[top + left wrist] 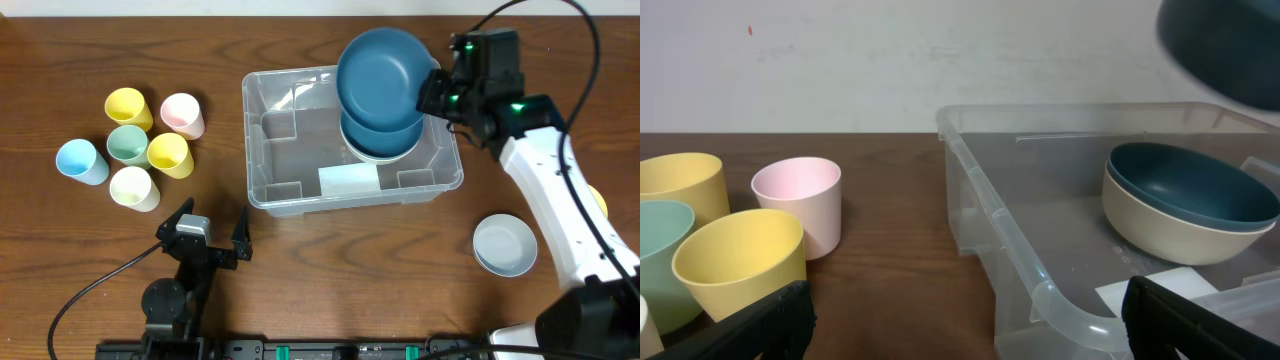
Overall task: Pack container
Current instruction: 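Stack the second teal bowl onto the bowls in the container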
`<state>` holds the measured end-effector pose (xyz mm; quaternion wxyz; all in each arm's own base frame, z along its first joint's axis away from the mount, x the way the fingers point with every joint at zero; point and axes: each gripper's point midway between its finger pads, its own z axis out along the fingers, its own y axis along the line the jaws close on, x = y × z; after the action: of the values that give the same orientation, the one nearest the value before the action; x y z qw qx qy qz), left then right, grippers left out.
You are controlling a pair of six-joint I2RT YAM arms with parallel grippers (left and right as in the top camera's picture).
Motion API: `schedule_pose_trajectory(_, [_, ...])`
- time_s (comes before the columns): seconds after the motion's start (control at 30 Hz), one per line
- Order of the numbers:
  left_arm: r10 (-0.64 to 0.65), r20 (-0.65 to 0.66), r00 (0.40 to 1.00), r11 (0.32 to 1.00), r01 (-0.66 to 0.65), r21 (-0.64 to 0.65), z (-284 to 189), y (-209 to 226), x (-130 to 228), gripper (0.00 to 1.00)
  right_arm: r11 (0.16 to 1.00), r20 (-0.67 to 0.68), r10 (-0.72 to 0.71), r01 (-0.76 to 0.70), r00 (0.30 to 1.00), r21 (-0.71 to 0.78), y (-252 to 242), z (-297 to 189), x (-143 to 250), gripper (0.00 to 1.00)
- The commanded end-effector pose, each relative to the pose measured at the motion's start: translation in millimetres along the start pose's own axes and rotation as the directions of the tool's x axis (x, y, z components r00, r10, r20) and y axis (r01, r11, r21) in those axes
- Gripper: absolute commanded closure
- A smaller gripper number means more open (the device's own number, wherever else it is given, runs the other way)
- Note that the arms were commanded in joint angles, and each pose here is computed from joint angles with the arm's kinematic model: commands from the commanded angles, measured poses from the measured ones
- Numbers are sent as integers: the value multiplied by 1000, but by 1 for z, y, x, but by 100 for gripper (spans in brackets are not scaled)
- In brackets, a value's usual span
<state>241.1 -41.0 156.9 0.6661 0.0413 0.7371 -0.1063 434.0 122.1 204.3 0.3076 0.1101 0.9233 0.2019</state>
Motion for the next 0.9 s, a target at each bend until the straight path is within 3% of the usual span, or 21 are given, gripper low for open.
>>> schedule_pose_trajectory(0.0, [7, -46, 999, 1000, -7, 12, 1, -1, 16, 2, 997, -4, -4, 4, 1000, 74, -12, 14, 2, 93])
schedule_pose_trajectory(0.5, [7, -46, 999, 1000, -7, 12, 1, -1, 16, 2, 982, -193, 51, -14, 980, 187, -52, 81, 50, 93])
schedule_pose_trajectory(0.57, [7, -46, 999, 1000, -7, 12, 1, -1, 16, 2, 982, -196, 52, -14, 979, 189, -53, 83, 51, 82])
schedule_pose_trajectory(0.6, [7, -46, 999, 1000, -7, 12, 1, -1, 16, 2, 982, -195, 51, -14, 980, 188, -53, 83, 51, 71])
schedule_pose_trajectory(0.67, [7, -46, 999, 1000, -7, 12, 1, -1, 16, 2, 982, -189, 50, -14, 981, 186, -53, 83, 49, 63])
schedule_pose_trajectory(0.87, [7, -46, 999, 1000, -7, 12, 1, -1, 16, 2, 987, -163, 31, -5, 986, 158, -45, 74, 39, 59])
